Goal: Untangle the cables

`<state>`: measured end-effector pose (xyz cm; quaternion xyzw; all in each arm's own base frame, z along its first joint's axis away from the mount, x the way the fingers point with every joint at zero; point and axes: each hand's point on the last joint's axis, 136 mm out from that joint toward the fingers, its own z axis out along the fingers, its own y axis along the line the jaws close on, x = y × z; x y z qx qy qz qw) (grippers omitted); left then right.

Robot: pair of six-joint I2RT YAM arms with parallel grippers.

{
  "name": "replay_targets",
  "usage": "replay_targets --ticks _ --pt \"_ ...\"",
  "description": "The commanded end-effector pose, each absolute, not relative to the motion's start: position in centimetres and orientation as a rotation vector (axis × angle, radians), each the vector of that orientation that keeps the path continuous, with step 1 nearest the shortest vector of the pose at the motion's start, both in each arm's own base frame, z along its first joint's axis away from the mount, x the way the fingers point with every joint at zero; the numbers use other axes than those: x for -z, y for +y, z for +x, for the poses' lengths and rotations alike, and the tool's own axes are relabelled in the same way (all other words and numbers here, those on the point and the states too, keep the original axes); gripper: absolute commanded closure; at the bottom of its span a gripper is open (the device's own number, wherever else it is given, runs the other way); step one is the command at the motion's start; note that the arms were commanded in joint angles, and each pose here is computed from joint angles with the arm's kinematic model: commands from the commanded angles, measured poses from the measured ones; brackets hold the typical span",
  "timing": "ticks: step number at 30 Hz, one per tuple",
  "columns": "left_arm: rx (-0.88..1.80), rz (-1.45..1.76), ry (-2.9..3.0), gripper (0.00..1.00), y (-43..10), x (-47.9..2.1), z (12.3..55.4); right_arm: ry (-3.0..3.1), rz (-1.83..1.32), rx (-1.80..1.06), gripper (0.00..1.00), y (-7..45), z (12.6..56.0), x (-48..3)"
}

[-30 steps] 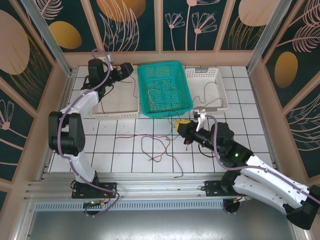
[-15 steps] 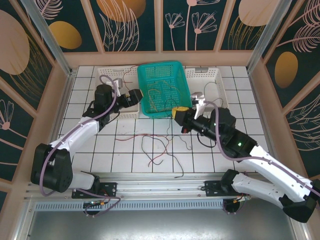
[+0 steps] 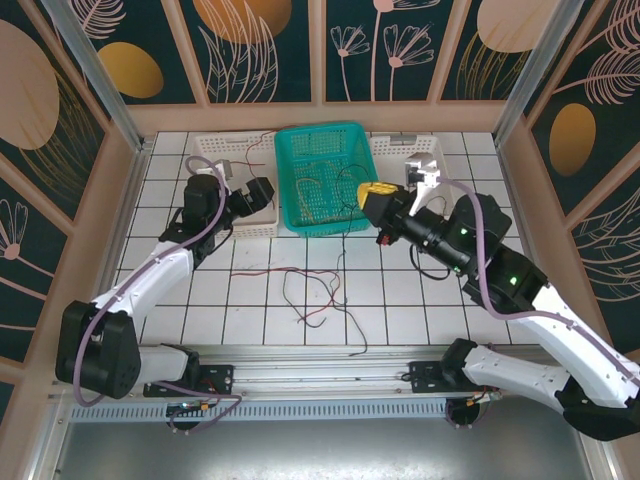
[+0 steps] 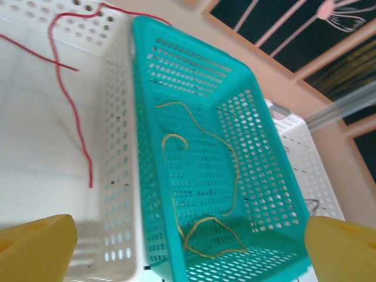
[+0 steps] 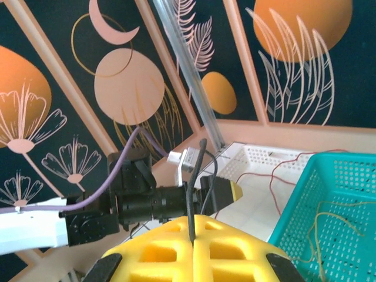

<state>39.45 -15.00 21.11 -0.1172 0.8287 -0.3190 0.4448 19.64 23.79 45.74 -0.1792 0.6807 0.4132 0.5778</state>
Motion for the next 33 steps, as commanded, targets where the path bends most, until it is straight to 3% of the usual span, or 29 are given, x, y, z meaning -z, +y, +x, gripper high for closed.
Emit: replay_targets --ticks 1,11,22,28,33 --pt "0.671 -0.421 2.07 0.02 -13.0 -19.9 41.1 1.534 -0.378 -0.9 1.0 22.0 19.7 -48.8" --pt "0.546 -0.598 2.146 0.05 -9.4 -16.3 48.6 1.455 -0.342 -0.855 1.0 20.5 19.6 -54.8" --pt "0.398 -0.606 2.295 0.18 -9.5 -9.8 56.2 1.408 -0.354 -0.891 1.0 19.9 18.5 -56.1" --pt "0.358 -0.62 2.324 0.38 -9.4 -7.1 57.9 1.398 -0.355 -0.895 1.0 19.3 17.9 -56.1" --pt "0.413 -0.628 2.281 0.88 -9.9 -8.3 58.5 1.399 -0.357 -0.895 1.0 19.0 17.6 -55.7"
